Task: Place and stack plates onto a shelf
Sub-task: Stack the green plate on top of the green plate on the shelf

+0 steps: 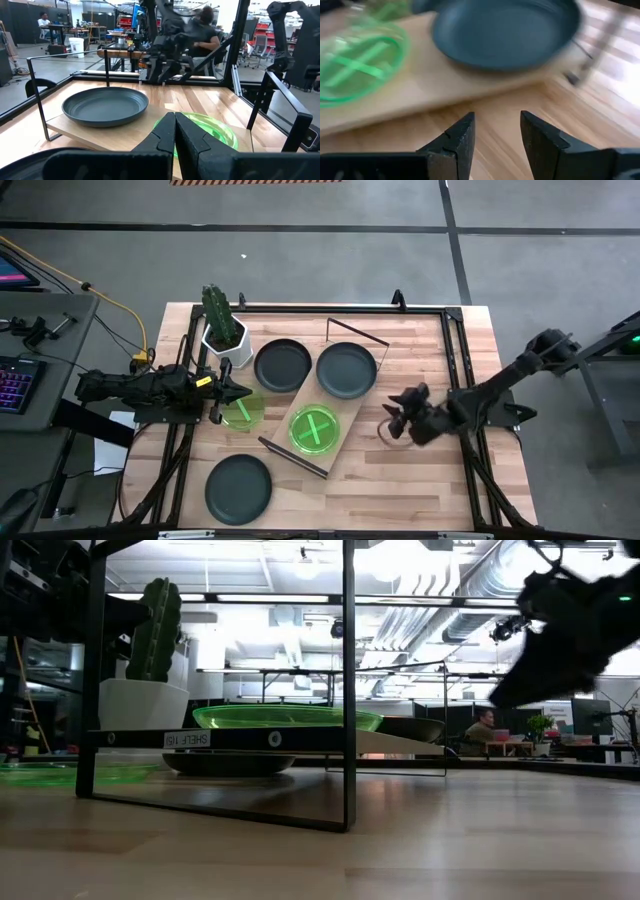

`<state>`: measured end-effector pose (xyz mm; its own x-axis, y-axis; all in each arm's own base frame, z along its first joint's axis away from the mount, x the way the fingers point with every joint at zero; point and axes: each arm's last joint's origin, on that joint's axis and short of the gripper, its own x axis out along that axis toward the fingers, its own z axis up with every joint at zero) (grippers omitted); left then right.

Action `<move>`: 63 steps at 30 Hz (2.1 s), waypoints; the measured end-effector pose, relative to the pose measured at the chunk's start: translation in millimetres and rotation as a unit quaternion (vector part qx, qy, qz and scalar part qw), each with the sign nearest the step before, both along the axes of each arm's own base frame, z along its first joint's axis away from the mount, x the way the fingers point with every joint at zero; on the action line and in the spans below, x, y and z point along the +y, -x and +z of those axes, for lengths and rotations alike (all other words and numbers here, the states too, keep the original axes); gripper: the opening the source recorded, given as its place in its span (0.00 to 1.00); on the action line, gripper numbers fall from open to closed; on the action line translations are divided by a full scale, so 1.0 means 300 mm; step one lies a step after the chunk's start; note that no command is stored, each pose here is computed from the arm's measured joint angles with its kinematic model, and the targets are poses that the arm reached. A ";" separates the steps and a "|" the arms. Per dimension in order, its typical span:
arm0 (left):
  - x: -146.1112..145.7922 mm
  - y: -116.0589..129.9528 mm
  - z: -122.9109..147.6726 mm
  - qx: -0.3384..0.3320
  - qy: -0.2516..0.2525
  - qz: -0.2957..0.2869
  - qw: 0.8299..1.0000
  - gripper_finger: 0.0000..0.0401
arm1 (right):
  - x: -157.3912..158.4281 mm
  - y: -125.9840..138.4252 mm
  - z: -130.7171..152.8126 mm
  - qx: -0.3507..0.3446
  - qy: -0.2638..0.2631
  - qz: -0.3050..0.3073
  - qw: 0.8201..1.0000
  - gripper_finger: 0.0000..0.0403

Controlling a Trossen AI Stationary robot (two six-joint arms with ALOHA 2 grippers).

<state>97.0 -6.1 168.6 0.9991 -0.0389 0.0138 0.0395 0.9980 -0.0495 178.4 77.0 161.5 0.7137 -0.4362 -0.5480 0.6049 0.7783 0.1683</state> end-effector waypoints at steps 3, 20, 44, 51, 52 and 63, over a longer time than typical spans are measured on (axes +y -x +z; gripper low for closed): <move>0.000 0.000 0.000 0.000 0.000 0.000 1.000 0.00 | -0.058 -0.030 0.032 -0.041 0.015 0.063 0.997 0.35; 0.000 0.000 -0.001 0.000 0.000 0.000 1.000 0.00 | -0.170 -0.041 0.181 -0.152 0.146 0.170 0.963 0.35; 0.001 0.001 0.016 -0.024 0.026 0.005 0.999 0.00 | -0.162 -0.046 0.211 -0.237 0.048 0.151 0.959 0.35; 0.007 0.006 0.061 -0.094 0.056 0.031 0.993 0.00 | -0.163 -0.046 0.211 -0.237 0.051 0.147 0.959 0.35; 0.010 0.007 0.069 -0.106 0.073 0.040 0.991 0.00 | -0.163 -0.046 0.211 -0.237 0.051 0.147 0.959 0.35; -0.013 -0.066 0.041 0.024 0.146 0.034 0.988 0.31 | -0.163 -0.049 0.206 -0.232 0.052 0.147 0.960 0.35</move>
